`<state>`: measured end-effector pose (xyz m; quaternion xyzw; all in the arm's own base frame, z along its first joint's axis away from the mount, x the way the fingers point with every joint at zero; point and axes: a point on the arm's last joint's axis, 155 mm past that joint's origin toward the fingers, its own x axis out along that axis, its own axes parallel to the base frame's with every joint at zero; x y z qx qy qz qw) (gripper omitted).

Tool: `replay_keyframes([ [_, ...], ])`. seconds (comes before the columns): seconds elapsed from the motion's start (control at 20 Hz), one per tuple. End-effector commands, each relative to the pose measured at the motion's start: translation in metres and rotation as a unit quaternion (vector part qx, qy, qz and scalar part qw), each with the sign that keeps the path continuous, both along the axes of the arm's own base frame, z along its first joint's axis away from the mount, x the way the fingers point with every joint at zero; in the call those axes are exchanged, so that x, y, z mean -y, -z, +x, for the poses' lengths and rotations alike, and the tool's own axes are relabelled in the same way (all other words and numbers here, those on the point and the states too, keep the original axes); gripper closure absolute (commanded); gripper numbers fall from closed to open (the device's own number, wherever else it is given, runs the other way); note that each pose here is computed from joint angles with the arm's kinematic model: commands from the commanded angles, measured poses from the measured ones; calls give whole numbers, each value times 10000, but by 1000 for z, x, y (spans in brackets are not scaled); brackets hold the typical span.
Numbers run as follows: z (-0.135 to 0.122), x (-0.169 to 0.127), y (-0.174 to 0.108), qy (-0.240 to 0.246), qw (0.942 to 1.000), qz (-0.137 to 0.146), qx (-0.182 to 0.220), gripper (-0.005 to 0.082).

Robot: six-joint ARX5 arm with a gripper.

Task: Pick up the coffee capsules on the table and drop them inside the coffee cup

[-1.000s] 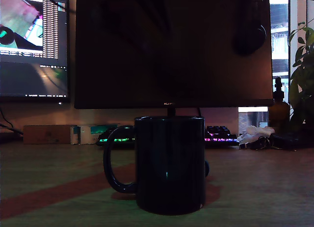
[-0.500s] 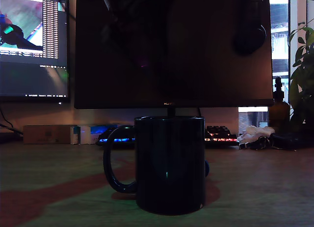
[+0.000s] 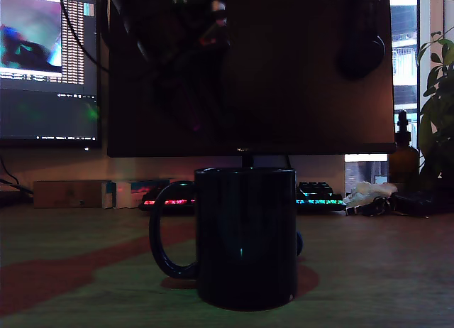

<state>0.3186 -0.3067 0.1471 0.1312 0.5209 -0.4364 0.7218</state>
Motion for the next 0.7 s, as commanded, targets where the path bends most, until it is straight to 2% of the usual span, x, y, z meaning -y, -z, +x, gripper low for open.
replay_keyframes([
  [0.0,1,11,8,-64,9999,-35,-144,340],
  [0.15,6,17,19,-141,9992,31,-371,340],
  [0.45,11,36,21,-160,9985,115,-515,340],
  [0.65,6,47,31,-147,9978,306,-574,340],
])
